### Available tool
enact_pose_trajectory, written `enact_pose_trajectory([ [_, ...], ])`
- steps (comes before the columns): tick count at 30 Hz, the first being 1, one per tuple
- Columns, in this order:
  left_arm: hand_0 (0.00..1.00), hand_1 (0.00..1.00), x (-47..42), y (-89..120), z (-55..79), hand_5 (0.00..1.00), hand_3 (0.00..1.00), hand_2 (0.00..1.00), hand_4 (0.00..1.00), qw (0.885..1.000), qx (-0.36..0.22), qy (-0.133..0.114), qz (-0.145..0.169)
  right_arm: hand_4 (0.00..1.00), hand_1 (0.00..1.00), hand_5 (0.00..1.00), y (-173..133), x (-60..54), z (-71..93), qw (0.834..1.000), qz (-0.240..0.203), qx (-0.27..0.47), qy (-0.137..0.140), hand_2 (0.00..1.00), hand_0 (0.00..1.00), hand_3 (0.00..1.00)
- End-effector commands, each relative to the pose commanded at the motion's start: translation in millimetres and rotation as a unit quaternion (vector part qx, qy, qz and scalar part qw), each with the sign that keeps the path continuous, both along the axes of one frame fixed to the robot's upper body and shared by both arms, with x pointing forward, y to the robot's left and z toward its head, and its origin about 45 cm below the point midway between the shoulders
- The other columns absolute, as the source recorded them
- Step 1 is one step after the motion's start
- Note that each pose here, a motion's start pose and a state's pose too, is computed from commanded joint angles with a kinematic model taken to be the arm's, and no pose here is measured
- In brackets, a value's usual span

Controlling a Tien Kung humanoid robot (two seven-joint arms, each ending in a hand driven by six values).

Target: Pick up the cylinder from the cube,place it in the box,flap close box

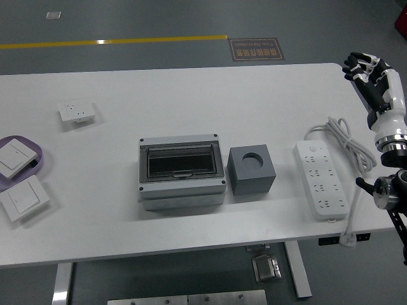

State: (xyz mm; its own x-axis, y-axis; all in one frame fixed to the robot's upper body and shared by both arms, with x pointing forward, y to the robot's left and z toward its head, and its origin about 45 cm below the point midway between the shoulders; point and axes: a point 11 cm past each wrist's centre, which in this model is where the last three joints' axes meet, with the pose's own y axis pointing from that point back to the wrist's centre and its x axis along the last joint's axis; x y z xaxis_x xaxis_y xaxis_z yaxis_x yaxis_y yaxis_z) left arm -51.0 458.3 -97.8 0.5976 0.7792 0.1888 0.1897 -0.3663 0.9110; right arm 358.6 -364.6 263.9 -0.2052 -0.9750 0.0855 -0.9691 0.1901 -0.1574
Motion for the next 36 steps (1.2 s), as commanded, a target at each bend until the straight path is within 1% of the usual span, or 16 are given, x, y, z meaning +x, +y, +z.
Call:
enact_pose_trajectory([
  [6,0.625,0.591,-2.8,-1.3,-0.1,0.284,0.634,0.594,0.688,1.000,-0.006,0.010,-0.002,0.795,0.619,0.480,-2.5,-0.5,-1.8,1.000,-0.004,0.004,0.000,0.642,0.680,0.633],
  [13,0.628,0.603,0.0,2.2,1.2,0.288,0.637,0.594,0.691,1.000,0.002,0.011,-0.009,0.801,0.623,0.491,-2.8,-1.5,-4.7,1.000,-0.003,0.005,0.004,0.651,0.678,0.630],
  [16,0.636,0.610,1.5,3.1,1.4,0.297,0.648,0.599,0.701,1.000,0.006,0.013,-0.012,0.806,0.622,0.501,-1.2,-0.4,-3.9,1.000,0.000,0.005,0.004,0.651,0.672,0.632],
  [21,0.638,0.609,0.4,6.9,3.1,0.305,0.652,0.602,0.707,1.000,0.011,0.016,-0.010,0.813,0.621,0.505,5.9,1.5,-3.0,1.000,0.009,0.008,0.002,0.647,0.664,0.630],
  [25,0.638,0.609,1.9,8.4,3.6,0.305,0.652,0.602,0.707,1.000,0.014,0.016,-0.011,0.813,0.621,0.505,11.0,3.9,-3.2,1.000,0.015,0.008,0.003,0.647,0.664,0.630],
  [26,0.638,0.609,2.7,8.3,3.5,0.310,0.648,0.512,0.710,1.000,0.015,0.016,-0.014,0.812,0.624,0.506,12.1,4.7,-1.8,1.000,0.016,0.008,0.000,0.644,0.669,0.629],
  [31,0.638,0.609,7.1,11.3,4.5,0.310,0.648,0.512,0.710,1.000,0.019,0.010,-0.021,0.812,0.624,0.506,16.7,7.3,5.5,1.000,0.018,0.008,-0.015,0.644,0.669,0.629],
  [32,0.640,0.611,7.8,12.5,5.0,0.315,0.646,0.474,0.715,1.000,0.021,0.009,-0.021,0.829,0.625,0.522,17.4,7.5,6.1,1.000,0.019,0.008,-0.017,0.648,0.665,0.629],
  [33,0.640,0.611,8.4,13.9,5.6,0.315,0.646,0.474,0.715,1.000,0.022,0.008,-0.021,0.829,0.625,0.522,18.0,7.6,6.7,1.000,0.019,0.008,-0.019,0.648,0.665,0.629],
  [36,0.640,0.611,8.3,16.6,6.8,0.315,0.646,0.474,0.715,0.999,0.024,0.009,-0.020,0.829,0.625,0.522,18.1,7.1,7.6,1.000,0.019,0.009,-0.024,0.648,0.665,0.629],
])
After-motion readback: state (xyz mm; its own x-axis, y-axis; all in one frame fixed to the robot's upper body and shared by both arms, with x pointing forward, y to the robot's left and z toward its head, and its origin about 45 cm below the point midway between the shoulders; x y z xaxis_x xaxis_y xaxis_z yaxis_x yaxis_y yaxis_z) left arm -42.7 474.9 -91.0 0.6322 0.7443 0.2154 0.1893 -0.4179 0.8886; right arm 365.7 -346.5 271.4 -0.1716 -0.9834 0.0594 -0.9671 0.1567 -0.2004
